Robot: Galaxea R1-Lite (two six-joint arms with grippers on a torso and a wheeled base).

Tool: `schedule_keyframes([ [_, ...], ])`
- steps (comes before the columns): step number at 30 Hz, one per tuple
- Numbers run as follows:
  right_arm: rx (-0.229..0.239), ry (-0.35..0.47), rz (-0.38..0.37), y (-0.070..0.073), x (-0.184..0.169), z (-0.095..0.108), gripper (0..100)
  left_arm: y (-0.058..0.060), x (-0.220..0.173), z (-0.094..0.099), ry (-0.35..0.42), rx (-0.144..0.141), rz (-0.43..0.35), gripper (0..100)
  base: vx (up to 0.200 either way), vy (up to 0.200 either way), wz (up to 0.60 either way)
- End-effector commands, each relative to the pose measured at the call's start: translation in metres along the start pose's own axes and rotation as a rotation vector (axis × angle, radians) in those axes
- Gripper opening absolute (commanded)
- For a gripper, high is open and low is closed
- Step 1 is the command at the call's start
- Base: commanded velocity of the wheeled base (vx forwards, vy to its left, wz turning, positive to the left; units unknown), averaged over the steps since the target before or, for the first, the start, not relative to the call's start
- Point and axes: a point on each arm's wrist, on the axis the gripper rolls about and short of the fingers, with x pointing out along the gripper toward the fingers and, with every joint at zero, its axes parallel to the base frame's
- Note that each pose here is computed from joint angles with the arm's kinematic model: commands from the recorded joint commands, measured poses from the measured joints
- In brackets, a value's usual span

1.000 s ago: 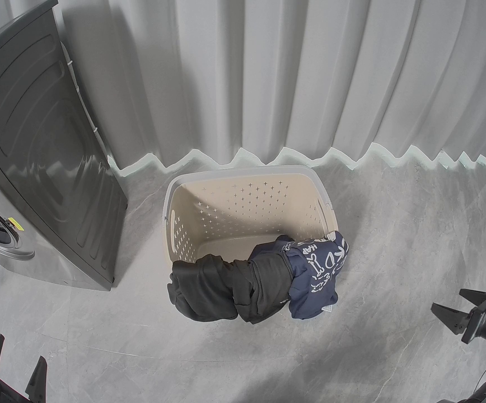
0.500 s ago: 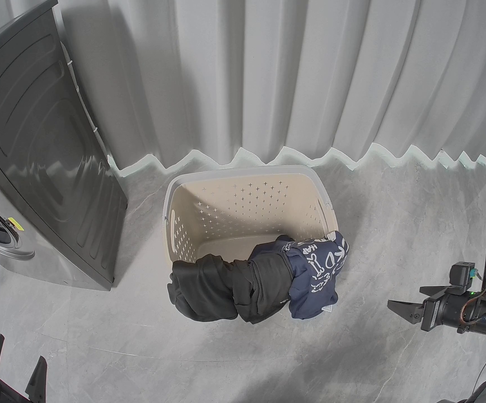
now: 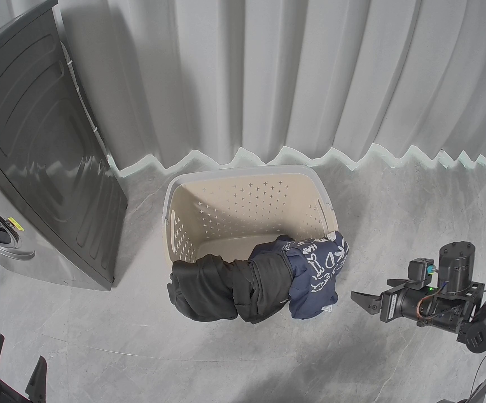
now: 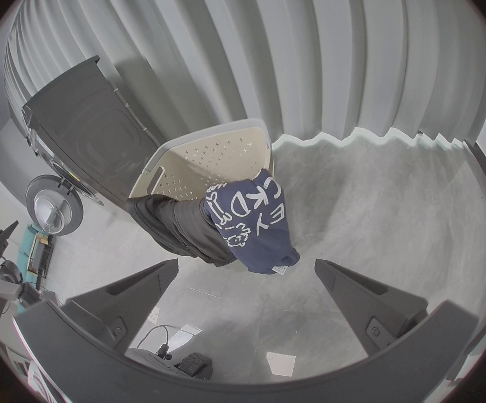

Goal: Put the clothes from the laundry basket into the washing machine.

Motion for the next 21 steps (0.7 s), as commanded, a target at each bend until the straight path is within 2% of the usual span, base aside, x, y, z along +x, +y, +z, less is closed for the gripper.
schedule_keyframes([
  [1,-0.003,0.078,0.003,0.004,0.029,-0.012,100,0.000,0.000,-0.005,-0.002,0.000,0.000,100,0.000,0.000,0.00],
  [16,-0.006,0.083,0.005,0.015,0.092,-0.013,100,0.000,0.000,-0.005,-0.002,0.001,0.000,100,0.000,0.000,0.00],
  [21,0.016,0.069,0.007,0.015,0.107,-0.011,100,0.000,0.000,-0.005,-0.002,0.001,-0.002,100,0.000,0.000,0.00],
])
